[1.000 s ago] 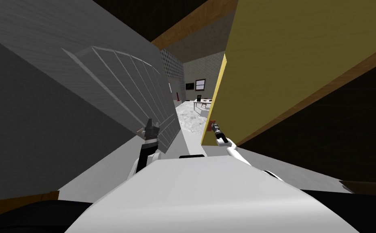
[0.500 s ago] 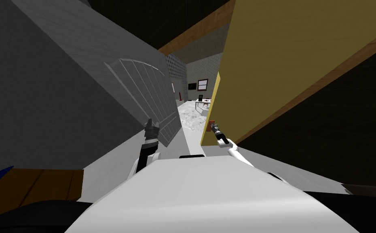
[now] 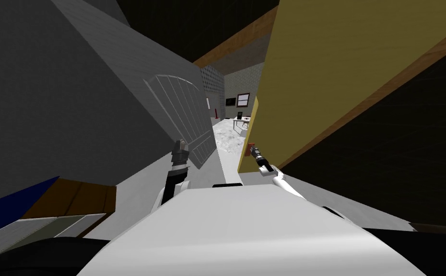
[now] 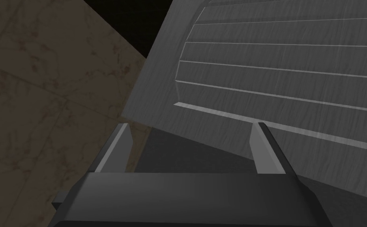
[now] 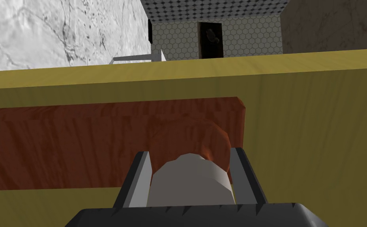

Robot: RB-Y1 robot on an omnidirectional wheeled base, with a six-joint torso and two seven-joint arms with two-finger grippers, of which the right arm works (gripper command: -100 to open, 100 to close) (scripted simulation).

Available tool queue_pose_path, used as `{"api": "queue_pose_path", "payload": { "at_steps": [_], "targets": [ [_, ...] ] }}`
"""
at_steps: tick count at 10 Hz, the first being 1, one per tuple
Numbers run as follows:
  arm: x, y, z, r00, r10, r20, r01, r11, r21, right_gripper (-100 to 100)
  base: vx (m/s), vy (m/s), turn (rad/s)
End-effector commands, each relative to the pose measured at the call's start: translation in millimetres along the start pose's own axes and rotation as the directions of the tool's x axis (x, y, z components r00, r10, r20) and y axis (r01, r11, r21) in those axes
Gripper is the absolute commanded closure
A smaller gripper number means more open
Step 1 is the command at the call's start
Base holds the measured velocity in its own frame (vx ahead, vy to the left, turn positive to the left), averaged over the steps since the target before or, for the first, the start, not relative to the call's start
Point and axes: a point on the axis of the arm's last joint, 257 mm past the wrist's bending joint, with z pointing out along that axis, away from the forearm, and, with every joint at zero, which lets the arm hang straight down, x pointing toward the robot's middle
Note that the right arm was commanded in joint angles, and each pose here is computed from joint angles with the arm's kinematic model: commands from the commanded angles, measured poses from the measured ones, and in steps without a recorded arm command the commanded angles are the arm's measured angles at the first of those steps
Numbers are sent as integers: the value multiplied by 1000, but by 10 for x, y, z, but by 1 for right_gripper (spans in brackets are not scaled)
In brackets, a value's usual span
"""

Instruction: Pull the door open

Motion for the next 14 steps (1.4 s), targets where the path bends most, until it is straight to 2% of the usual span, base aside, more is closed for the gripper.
{"api": "queue_pose_path", "payload": {
  "at_steps": [1, 5, 6, 7, 8, 14],
  "targets": [
    [14, -10, -59, 1000, 0, -20, 0, 1000, 1, 100, -192, -90, 116],
    [61, -3, -165, 998, 2, -67, -2, 1000, 1, 100, -207, -115, 113],
    [87, -10, -142, 998, 3, -64, -3, 1000, 1, 100, -105, -32, 29],
    [94, -28, -225, 996, 3, -85, -3, 1000, 3, 100, -126, -48, 100],
    [93, -25, -245, 996, 3, -91, -2, 1000, 2, 100, -153, -102, 100],
    [101, -4, -529, 985, 2, -174, -2, 1000, 0, 100, -207, -109, 108]
  ]
}}
